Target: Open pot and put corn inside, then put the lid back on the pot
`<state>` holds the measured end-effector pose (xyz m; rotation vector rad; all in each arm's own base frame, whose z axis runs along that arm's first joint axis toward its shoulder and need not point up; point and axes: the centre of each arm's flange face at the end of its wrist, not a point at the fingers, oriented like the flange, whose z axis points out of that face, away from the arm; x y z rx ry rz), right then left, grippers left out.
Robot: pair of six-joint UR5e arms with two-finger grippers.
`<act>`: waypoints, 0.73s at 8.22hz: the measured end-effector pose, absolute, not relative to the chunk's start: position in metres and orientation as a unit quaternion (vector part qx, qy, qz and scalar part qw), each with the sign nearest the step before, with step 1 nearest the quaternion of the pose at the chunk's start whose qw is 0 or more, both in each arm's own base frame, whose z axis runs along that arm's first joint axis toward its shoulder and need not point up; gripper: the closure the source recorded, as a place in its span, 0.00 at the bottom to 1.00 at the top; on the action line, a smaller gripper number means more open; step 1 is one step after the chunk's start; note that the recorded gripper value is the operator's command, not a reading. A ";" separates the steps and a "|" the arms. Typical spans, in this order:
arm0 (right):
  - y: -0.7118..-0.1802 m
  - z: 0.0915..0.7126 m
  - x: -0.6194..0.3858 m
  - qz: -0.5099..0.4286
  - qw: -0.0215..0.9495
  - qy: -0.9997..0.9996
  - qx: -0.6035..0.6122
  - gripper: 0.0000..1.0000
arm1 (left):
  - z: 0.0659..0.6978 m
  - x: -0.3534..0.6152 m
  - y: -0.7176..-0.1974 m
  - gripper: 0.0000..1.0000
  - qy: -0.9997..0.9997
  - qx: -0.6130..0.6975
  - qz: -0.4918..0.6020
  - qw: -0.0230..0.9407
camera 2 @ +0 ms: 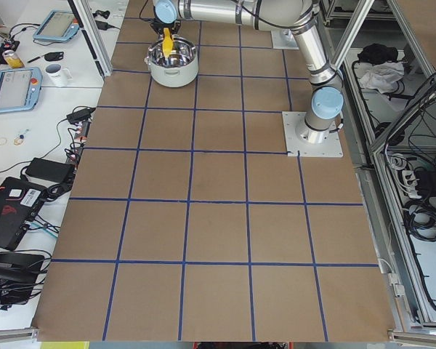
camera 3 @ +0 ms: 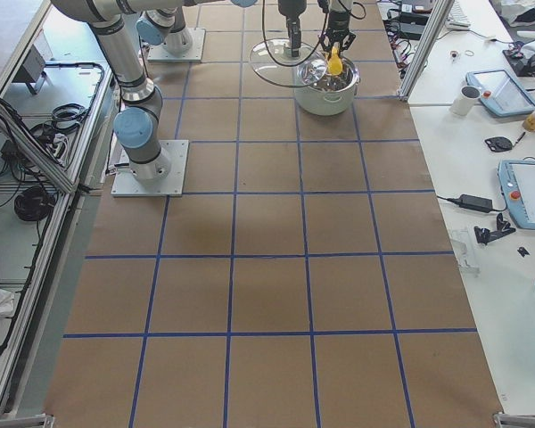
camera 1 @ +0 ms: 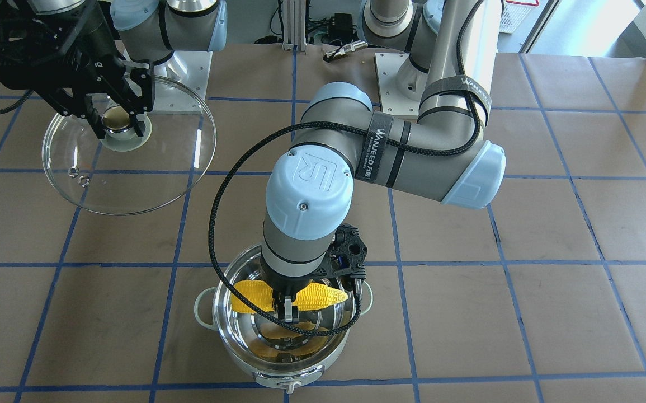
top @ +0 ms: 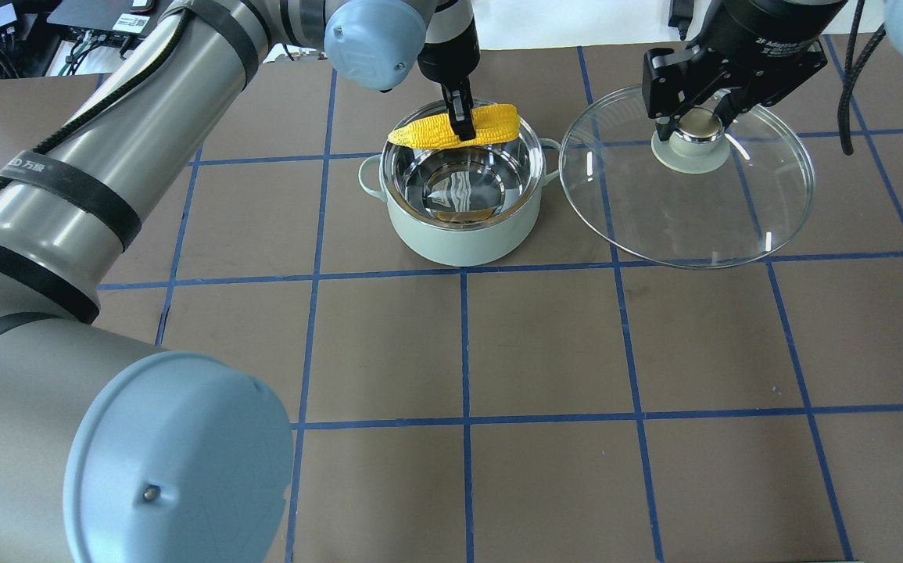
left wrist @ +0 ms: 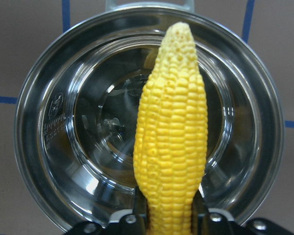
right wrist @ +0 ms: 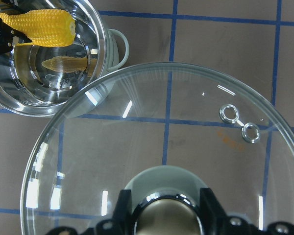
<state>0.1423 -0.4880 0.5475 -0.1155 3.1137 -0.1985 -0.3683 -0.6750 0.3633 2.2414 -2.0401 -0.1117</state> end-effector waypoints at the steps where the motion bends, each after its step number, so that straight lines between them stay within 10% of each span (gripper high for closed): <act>1: -0.488 0.547 0.142 -0.063 0.009 0.997 -0.037 0.72 | 0.358 -0.369 -0.676 1.00 -0.667 0.742 -0.040 0.052; 3: -0.488 0.547 0.141 -0.063 0.006 0.997 -0.043 0.73 | 0.345 -0.371 -0.679 1.00 -0.663 0.746 -0.043 0.046; 6: -0.488 0.547 0.141 -0.063 0.003 0.996 -0.060 0.73 | 0.340 -0.371 -0.682 0.56 -0.666 0.743 -0.038 0.050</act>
